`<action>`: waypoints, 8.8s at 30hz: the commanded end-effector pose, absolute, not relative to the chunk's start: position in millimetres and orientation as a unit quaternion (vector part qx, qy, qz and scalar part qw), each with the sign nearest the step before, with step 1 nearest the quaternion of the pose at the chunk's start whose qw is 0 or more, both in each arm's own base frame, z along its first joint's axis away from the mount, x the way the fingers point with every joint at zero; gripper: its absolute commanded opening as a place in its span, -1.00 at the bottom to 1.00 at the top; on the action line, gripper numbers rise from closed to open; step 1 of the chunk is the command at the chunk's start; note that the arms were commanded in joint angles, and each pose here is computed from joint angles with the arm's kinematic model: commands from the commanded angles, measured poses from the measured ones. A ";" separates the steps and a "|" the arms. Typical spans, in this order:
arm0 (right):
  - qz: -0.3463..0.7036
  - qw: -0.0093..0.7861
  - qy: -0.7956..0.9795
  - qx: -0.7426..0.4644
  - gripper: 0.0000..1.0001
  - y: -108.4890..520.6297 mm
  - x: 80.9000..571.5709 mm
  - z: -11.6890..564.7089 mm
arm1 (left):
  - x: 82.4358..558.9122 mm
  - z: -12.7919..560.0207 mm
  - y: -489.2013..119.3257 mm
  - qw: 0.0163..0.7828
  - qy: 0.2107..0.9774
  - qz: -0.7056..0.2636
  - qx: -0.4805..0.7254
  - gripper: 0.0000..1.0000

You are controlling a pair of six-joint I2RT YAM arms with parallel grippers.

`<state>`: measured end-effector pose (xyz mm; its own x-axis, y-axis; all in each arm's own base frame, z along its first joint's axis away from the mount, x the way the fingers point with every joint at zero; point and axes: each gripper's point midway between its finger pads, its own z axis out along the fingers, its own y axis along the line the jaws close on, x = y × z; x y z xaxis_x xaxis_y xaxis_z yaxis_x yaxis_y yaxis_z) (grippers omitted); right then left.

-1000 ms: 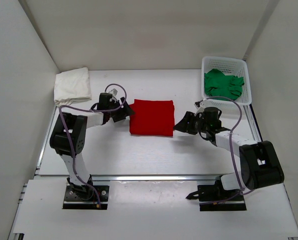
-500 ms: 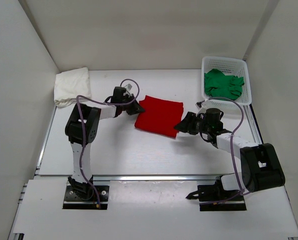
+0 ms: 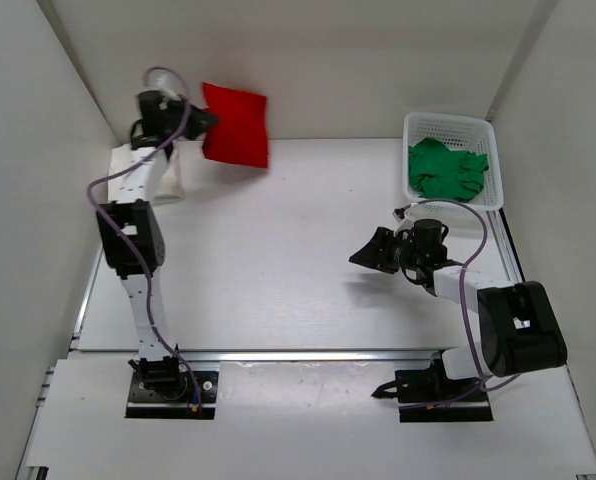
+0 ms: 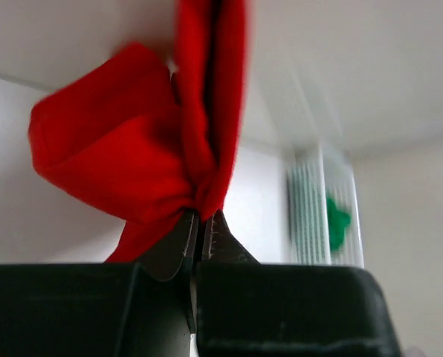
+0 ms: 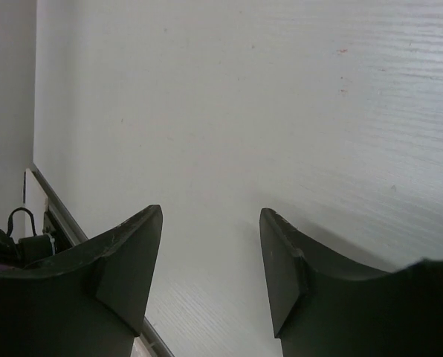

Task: Fold and stack the t-shirts
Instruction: Put the neatly folded tshirt into the corner of the board with the left arm, then grab crumpled tshirt from bin with the right arm, then move the tshirt to the center of the board, then flatten out the tshirt

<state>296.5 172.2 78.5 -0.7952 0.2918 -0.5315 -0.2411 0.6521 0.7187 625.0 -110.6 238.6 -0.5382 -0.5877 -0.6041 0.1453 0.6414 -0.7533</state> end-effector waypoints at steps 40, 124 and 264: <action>0.282 0.453 0.846 -0.020 -0.70 154.7 331.6 178.0 | 324.1 151.9 -297.3 0.435 0.850 -0.256 0.154 0.97; 0.506 0.510 0.670 -0.187 -1.00 226.1 367.8 357.0 | 335.0 144.3 -99.4 0.463 0.753 -0.402 -0.239 -0.02; 0.290 0.396 0.869 0.058 -0.16 152.4 257.4 86.3 | 282.0 23.7 -121.3 0.308 0.838 -0.304 -0.332 0.13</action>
